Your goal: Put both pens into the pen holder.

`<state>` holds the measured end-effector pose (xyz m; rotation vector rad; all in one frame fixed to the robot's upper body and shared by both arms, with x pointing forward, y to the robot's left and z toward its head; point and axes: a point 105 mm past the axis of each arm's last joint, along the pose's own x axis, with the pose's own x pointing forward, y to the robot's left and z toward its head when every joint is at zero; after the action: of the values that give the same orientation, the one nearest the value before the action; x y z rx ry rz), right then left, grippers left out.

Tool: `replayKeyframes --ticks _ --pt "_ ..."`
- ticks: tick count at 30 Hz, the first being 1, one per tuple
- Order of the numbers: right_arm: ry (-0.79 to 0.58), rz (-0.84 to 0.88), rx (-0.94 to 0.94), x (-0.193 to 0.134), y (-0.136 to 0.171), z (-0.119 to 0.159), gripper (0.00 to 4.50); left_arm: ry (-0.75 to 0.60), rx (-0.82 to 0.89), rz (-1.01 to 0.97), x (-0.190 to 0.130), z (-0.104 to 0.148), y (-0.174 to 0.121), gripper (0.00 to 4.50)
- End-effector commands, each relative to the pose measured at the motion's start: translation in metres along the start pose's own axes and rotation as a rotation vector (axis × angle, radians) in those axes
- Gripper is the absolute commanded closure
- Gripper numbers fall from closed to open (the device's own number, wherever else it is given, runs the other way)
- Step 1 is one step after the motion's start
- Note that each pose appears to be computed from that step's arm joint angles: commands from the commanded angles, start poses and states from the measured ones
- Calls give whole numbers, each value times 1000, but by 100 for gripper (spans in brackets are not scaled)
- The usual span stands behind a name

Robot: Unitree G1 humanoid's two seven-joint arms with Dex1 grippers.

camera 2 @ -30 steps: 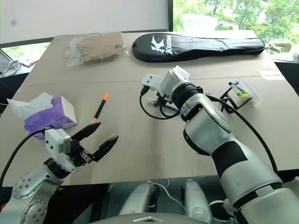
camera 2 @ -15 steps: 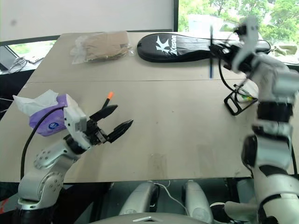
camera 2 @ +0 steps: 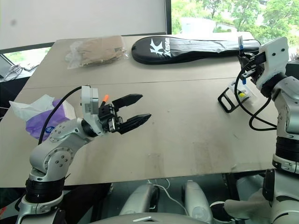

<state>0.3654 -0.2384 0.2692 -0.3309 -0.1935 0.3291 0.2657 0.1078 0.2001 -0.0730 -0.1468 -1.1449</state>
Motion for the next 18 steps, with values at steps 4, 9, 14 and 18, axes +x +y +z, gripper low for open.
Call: replayKeyframes --ticks 4,9,14,18 --pt "-30 -3 -19 -4 5 0 449 -19 11 5 3 3 -3 0" --pt "-2 -4 -87 2 5 -17 449 -25 18 33 2 4 0 0" --pt "22 14 -76 2 5 -37 449 -21 25 56 0 3 2 0" --pt "25 -1 -56 -2 0 -44 320 -21 31 83 -2 4 4 0"
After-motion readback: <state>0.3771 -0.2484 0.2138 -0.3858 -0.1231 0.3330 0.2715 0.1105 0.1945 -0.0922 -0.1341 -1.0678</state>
